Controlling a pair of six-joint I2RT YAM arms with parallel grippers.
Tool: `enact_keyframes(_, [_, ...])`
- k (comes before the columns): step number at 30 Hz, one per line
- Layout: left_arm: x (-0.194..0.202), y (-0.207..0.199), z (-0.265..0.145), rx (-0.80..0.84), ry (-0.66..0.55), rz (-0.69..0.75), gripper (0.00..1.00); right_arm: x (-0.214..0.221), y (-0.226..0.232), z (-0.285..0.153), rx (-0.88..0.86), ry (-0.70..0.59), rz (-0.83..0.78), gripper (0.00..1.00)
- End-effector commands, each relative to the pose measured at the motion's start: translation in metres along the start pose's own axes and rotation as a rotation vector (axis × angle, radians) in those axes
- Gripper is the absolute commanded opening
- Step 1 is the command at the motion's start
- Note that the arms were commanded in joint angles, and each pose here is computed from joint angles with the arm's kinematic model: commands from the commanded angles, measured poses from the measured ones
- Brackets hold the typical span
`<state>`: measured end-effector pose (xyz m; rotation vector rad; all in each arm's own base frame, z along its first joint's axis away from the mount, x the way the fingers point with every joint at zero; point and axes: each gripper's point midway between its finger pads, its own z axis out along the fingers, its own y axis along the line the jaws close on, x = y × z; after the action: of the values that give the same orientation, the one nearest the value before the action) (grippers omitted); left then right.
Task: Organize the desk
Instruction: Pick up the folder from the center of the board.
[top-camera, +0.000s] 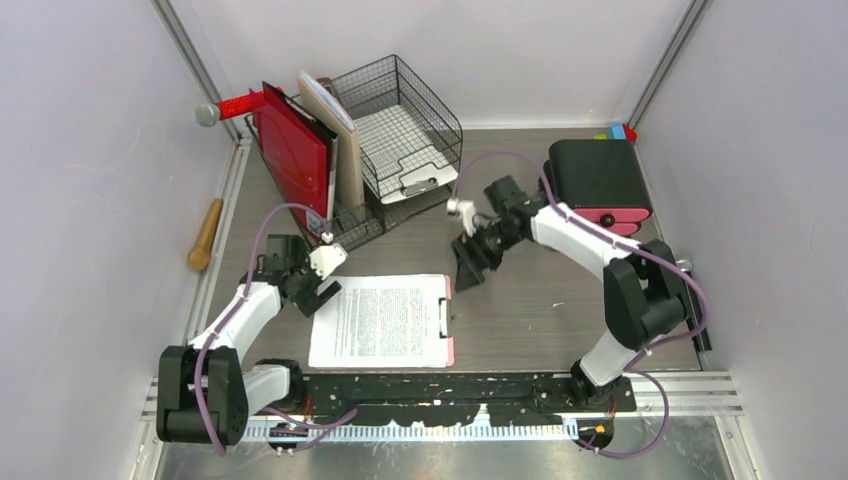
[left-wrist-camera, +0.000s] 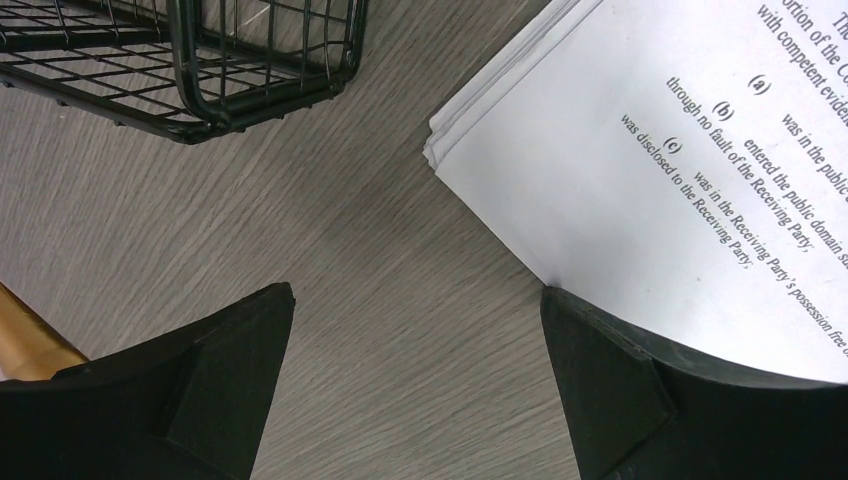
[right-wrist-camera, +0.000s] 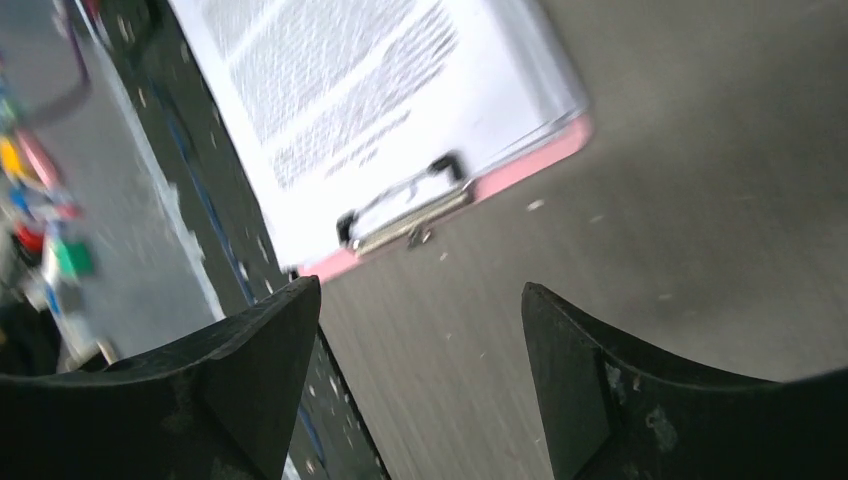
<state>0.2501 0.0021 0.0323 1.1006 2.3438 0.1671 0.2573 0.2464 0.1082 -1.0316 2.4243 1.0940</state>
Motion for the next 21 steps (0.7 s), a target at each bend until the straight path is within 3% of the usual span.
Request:
enact_keyframes(1, [-0.005, 0.003, 0.002, -0.004, -0.002, -0.038, 0.99, 0.081, 0.029, 0.008, -0.008, 0.259, -0.333, 0.79])
enact_keyframes(5, [-0.009, 0.005, -0.001, 0.0, -0.005, -0.067, 0.99, 0.099, 0.038, 0.026, 0.047, 0.265, -0.506, 0.79])
enact_keyframes(21, [-0.02, 0.009, -0.009, 0.02, -0.001, -0.126, 1.0, 0.093, 0.072, 0.066, 0.268, 0.174, -1.067, 0.77])
